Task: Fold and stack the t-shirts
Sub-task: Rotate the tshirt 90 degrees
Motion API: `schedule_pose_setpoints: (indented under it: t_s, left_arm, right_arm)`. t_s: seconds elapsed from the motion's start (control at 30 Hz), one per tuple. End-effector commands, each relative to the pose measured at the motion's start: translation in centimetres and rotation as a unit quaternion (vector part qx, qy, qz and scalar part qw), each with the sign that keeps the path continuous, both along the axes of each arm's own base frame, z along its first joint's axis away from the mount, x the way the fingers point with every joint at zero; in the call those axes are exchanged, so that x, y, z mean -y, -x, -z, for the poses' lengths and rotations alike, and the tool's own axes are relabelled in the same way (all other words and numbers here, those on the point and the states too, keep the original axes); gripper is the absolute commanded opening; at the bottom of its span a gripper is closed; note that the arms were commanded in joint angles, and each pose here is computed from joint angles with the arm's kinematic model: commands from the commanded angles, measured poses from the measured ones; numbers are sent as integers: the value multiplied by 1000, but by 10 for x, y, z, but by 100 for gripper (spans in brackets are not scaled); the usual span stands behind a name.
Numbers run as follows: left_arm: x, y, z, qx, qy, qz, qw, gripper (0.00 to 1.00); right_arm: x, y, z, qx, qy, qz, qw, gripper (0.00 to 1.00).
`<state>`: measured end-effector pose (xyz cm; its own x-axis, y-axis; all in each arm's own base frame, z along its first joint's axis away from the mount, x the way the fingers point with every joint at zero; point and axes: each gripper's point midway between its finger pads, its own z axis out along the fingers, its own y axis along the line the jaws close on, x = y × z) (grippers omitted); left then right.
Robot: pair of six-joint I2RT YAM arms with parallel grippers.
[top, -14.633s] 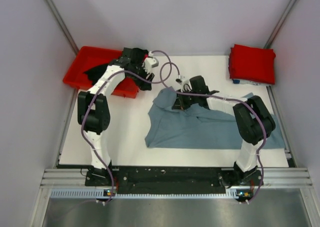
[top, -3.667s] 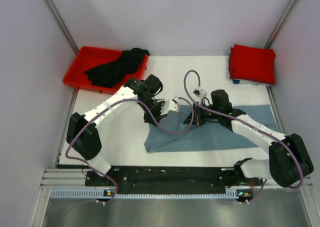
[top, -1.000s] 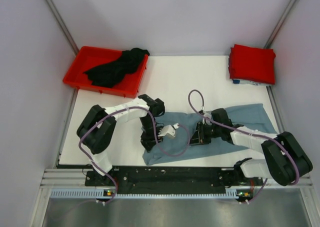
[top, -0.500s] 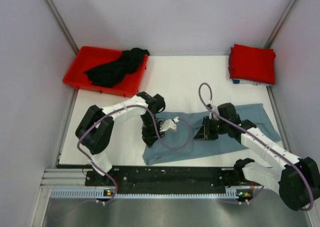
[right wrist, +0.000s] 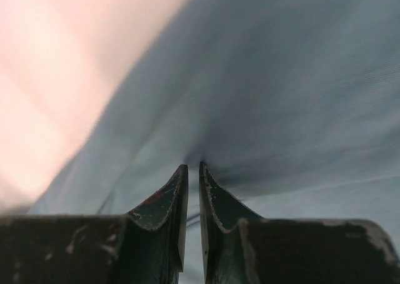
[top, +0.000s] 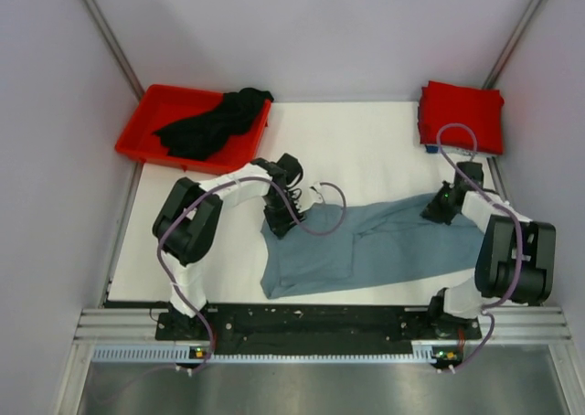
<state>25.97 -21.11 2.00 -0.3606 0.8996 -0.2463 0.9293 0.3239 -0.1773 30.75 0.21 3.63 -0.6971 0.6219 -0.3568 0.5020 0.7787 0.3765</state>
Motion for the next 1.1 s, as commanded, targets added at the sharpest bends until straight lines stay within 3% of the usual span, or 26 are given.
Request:
schedule_pose_setpoints:
  t_s: [0.0,0.1,0.23,0.4,0.53,0.67,0.87,1.07]
  left_arm:
    - [2,-53,25,79,-40,-16,996,44]
    - [-1,-94,24,119,-65,-34,990,44]
    - [-8,-155,22,154,-93,-71,981,44]
    - [2,-226,-2,224,-79,-91,967,48]
    - [21,-245,-34,255,-40,-74,963,52]
    - [38,-221,-82,240,36,-60,968,53]
    - [37,-140,-142,196,123,-11,973,56]
    - [-8,-61,-107,144,84,69,984,59]
  right_arm:
    - [60,-7,14,-18,24,103,994,12]
    - [92,8,24,-37,47,170,984,14]
    - [103,18,15,-32,68,195,978,16]
    - [100,13,-26,17,82,152,985,27]
    - [73,0,-69,69,56,63,994,32]
    - [16,-25,-113,137,102,-96,981,39]
    - [-85,-91,-142,163,128,-322,924,51]
    - [-171,-174,-117,147,75,-430,888,66]
